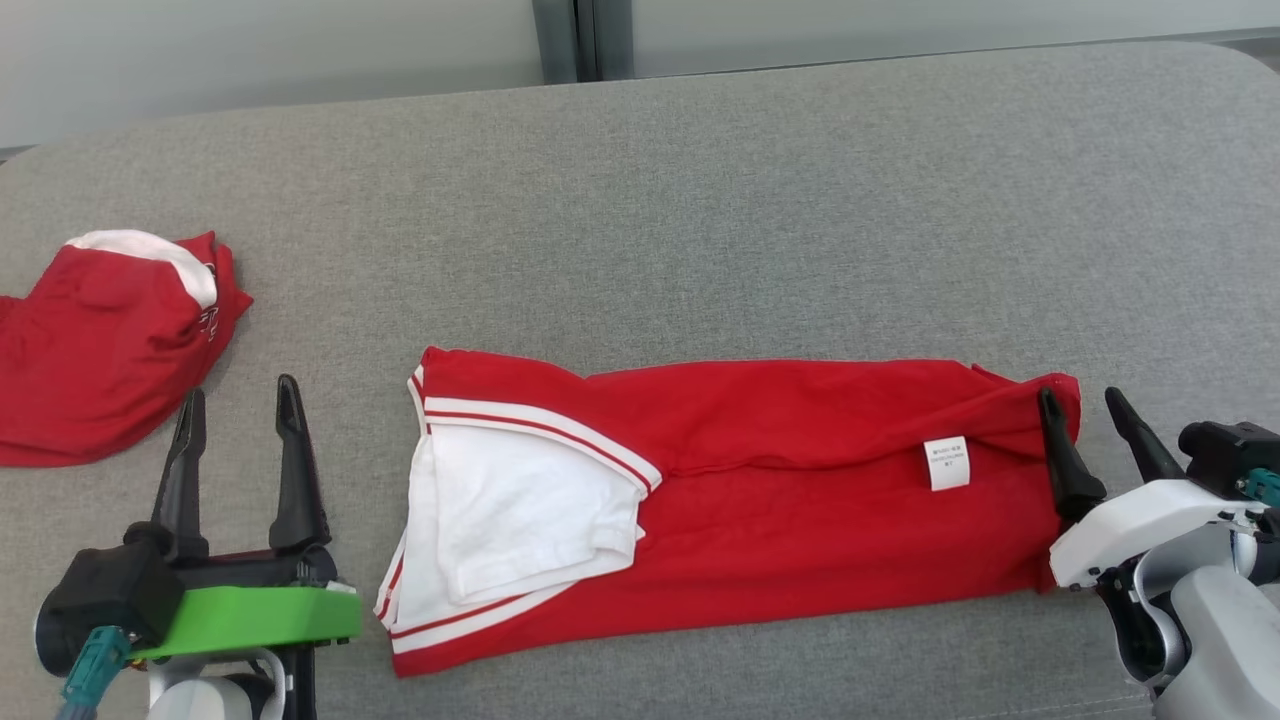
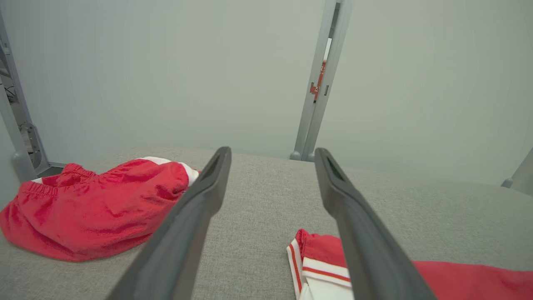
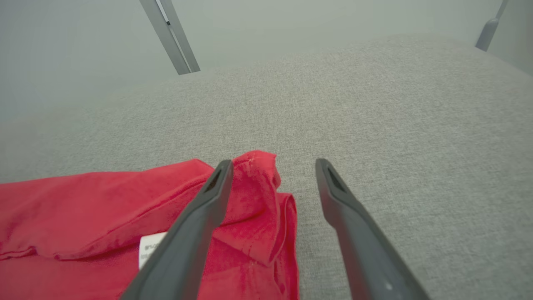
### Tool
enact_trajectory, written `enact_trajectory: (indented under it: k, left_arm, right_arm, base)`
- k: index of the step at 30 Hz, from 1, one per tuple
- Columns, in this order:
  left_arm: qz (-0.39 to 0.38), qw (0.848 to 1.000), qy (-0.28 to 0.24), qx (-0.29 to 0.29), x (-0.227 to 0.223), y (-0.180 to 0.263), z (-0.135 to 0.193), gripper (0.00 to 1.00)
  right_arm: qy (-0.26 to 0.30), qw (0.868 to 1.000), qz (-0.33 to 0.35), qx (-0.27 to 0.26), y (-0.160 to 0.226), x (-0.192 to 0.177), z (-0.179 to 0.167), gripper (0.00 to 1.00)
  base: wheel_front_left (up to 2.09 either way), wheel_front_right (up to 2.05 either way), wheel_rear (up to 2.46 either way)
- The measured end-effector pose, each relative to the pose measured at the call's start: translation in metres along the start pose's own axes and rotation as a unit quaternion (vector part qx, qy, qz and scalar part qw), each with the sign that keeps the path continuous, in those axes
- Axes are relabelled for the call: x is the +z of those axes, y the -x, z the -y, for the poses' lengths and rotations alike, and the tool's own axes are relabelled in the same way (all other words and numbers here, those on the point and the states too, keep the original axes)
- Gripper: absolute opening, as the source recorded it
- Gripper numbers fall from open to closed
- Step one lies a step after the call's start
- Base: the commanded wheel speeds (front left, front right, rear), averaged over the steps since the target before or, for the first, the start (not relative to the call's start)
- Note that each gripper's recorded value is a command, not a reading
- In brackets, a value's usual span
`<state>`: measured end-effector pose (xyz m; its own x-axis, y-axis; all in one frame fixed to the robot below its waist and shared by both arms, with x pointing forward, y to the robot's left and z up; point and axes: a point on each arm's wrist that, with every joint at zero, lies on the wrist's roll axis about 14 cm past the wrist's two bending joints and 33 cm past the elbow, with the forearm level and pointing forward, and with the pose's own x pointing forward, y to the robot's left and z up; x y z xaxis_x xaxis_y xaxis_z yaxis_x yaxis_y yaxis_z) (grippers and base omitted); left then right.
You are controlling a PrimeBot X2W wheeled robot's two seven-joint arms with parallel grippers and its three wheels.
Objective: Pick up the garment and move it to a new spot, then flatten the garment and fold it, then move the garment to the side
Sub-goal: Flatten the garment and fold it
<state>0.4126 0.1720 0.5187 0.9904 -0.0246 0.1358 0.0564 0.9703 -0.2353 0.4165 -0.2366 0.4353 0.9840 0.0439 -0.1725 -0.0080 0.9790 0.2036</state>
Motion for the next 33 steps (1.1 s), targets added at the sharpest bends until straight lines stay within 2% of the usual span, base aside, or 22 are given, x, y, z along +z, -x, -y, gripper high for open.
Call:
enact_trajectory:
  k: [11,12,13,14,22,30,33]
  left_arm:
    - [-0.003,0.998,-0.055,0.034,0.000,0.009,-0.028,1.00]
    - [-0.004,0.998,-0.058,0.035,0.000,0.010,-0.029,1.00]
    - [-0.006,0.998,-0.059,0.036,-0.001,0.011,-0.030,1.00]
    - [-0.007,0.997,-0.060,0.037,-0.002,0.012,-0.031,1.00]
    - [-0.020,0.997,-0.057,0.039,-0.009,0.016,-0.033,1.00]
    - [-0.017,0.998,-0.054,0.037,-0.006,0.018,-0.030,1.00]
    - [-0.016,0.998,-0.052,0.038,-0.005,0.021,-0.030,1.00]
  right_arm:
    - [-0.029,0.996,-0.083,-0.014,0.003,-0.054,-0.006,1.00]
    - [-0.032,0.995,-0.089,-0.013,0.004,-0.058,-0.008,0.96]
    - [-0.034,0.995,-0.094,-0.011,0.005,-0.062,-0.010,0.30]
    - [-0.036,0.995,-0.096,-0.009,0.006,-0.063,-0.013,0.00]
    - [-0.044,0.996,-0.072,-0.015,0.003,-0.046,-0.006,0.00]
    - [-0.009,0.997,-0.017,-0.080,0.008,0.003,0.059,0.00]
    - [0.005,0.996,0.005,-0.092,0.012,0.022,0.073,0.00]
  base:
    - [0.00,0.00,0.00]
    - [0.00,0.00,0.00]
    - [0.00,0.00,0.00]
    - [0.00,0.00,0.00]
    - [0.00,0.00,0.00]
    - [0.00,0.00,0.00]
    - [0.00,0.00,0.00]
